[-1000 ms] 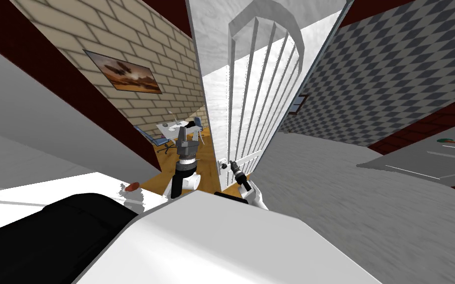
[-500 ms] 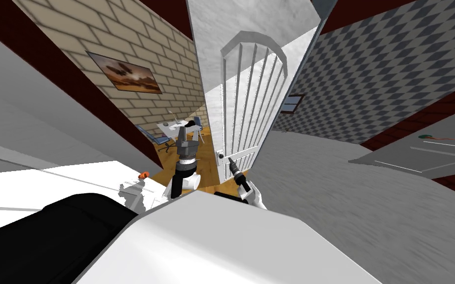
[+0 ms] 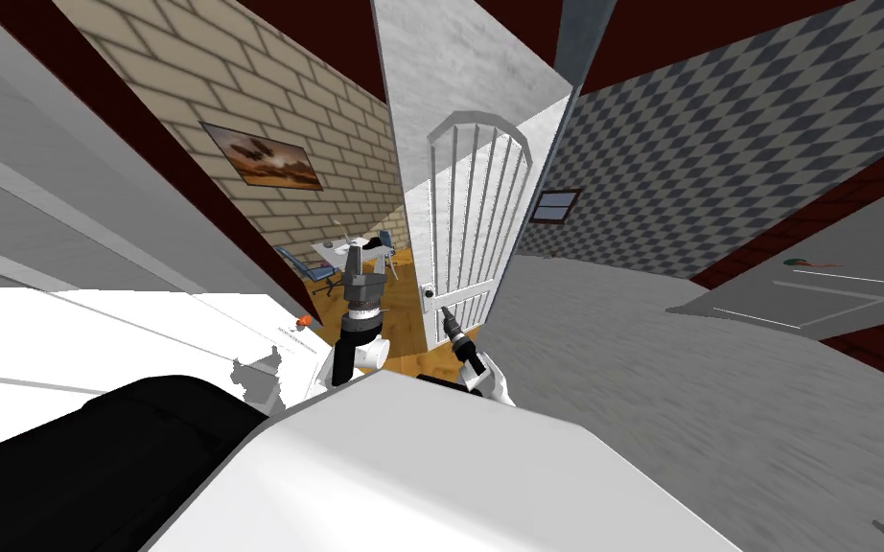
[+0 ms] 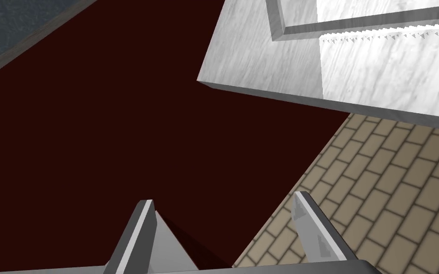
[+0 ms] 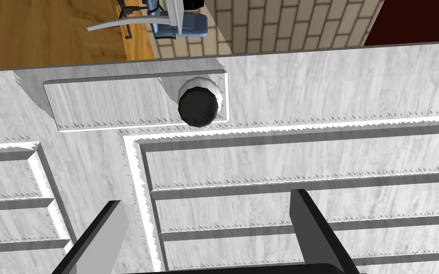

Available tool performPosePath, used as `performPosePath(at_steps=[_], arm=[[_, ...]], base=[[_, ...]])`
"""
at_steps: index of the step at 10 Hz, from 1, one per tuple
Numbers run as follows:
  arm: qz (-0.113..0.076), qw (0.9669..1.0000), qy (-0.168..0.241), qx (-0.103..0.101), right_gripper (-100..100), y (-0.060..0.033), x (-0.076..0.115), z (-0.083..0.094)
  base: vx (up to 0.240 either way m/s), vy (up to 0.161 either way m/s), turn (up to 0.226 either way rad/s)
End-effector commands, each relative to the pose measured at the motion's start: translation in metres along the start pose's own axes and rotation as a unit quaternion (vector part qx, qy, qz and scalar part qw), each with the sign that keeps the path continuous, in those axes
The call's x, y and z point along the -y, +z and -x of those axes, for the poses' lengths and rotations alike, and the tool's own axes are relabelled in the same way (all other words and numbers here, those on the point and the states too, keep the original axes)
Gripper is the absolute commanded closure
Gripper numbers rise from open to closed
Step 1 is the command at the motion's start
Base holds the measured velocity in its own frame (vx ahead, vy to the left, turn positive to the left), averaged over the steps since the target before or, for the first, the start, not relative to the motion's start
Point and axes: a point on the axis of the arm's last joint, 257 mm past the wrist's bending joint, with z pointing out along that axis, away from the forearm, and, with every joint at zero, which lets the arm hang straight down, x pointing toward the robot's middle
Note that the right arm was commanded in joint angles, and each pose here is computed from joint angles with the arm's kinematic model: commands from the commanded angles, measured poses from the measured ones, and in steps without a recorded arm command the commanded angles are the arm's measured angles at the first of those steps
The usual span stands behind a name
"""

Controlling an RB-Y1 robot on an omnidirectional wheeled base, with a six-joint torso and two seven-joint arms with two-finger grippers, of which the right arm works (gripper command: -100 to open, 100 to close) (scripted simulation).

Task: Push the door open

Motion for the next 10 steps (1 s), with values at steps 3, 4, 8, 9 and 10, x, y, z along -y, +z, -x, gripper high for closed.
performPosePath(at_steps=[3,4,8,9,10], arm=[[0.001,1.0000,-0.003,0.004,-100,0.0014,0.0006,0.0051],[0.002,1.0000,-0.004,0.006,-100,0.0024,0.0005,0.0067],[0.007,0.9999,-0.002,0.012,-100,0.0080,-0.0024,0.0090],[0.006,0.9999,-0.003,0.011,-100,0.0069,-0.0018,0.0088],[0.006,0.9999,-0.003,0.011,100,0.0069,-0.0018,0.0088]], base=[[0.166,0.126,0.020],[0.160,0.152,0.028],[0.185,0.154,0.032],[0.067,0.072,-0.003],[-0.007,-0.010,-0.003]])
